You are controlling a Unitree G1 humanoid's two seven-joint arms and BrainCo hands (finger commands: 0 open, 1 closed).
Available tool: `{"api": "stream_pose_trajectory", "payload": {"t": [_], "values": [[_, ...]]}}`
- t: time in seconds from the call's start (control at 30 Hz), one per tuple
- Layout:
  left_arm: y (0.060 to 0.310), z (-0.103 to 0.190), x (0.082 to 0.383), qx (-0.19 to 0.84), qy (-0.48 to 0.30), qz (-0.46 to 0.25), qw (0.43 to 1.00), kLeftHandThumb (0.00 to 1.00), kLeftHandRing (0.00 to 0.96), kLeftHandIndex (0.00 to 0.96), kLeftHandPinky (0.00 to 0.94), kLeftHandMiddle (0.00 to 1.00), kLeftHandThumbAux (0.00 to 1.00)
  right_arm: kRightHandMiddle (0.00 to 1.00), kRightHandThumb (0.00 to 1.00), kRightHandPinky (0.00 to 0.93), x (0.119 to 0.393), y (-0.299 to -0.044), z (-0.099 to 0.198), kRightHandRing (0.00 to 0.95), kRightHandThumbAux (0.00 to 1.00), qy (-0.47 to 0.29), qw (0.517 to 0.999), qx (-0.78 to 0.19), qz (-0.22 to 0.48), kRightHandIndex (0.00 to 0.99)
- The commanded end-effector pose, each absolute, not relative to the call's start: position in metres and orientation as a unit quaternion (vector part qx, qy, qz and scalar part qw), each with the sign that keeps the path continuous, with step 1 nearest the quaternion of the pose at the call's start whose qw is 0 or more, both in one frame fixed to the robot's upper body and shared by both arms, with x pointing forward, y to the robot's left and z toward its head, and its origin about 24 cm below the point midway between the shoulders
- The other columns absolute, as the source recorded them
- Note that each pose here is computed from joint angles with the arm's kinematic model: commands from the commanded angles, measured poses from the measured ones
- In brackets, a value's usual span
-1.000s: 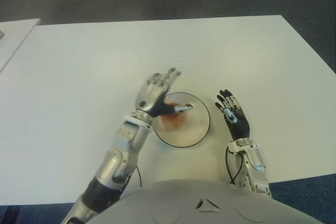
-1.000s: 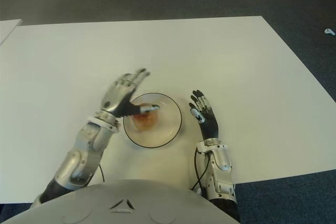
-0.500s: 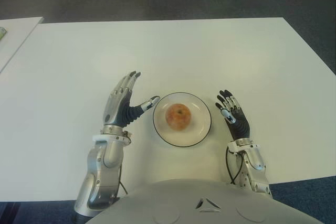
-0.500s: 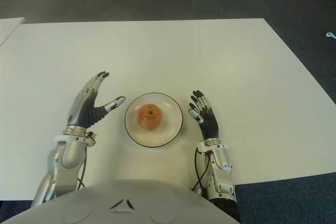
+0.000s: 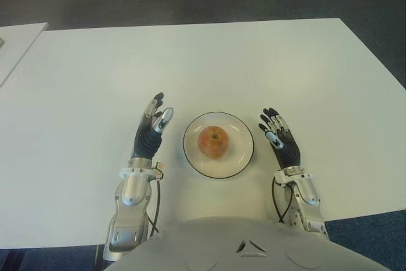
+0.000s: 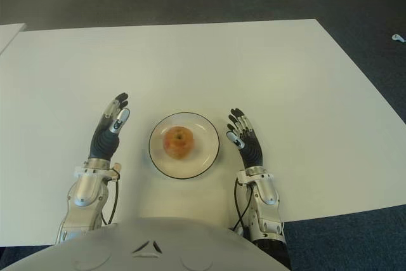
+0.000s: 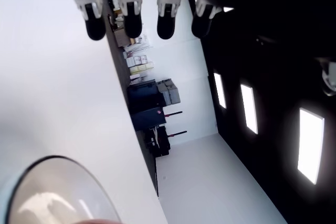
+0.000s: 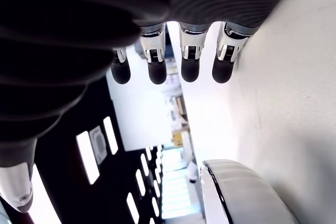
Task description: Put the apples into the plate.
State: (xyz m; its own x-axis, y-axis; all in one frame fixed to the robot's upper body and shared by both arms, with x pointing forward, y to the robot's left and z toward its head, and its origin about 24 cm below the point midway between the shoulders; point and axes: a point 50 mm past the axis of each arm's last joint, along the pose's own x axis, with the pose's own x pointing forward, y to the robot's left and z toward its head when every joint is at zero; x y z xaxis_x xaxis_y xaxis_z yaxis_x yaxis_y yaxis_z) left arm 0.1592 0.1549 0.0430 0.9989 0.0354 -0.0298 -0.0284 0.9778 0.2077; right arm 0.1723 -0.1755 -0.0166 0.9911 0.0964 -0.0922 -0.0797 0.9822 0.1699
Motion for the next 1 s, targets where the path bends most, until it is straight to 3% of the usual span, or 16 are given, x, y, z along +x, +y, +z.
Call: {"api": "stream_pose_trajectory", "payload": {"t": [0.03, 0.4, 0.73, 1.0], "values": [[0.155, 0.035, 0.155, 0.092, 0.010, 0.028, 0.995, 0.000, 0.000, 0.000, 0.000, 0.000, 0.193, 0.000, 0.149, 0.000, 0.150, -0.178, -0.049, 0.000, 0.568, 0.159, 0.983, 0.088, 0.030, 0.000], [0.147, 0.008, 0.145, 0.025, 0.008, 0.043, 0.999, 0.000, 0.000, 0.000, 0.000, 0.000, 0.208, 0.000, 0.158, 0.000, 0.151, -0.178, -0.048, 0.000, 0.575, 0.151, 0.984, 0.090, 0.029, 0.000], [0.140, -0.012, 0.139, -0.079, 0.014, 0.082, 0.993, 0.000, 0.000, 0.000, 0.002, 0.000, 0.248, 0.000, 0.146, 0.003, 0.150, -0.178, -0.046, 0.000, 0.518, 0.142, 0.986, 0.087, 0.026, 0.000], [0.132, -0.025, 0.135, -0.122, 0.025, 0.076, 0.989, 0.009, 0.000, 0.000, 0.000, 0.000, 0.259, 0.000, 0.133, 0.000, 0.149, -0.181, -0.047, 0.000, 0.551, 0.153, 0.985, 0.077, 0.035, 0.000]]}}
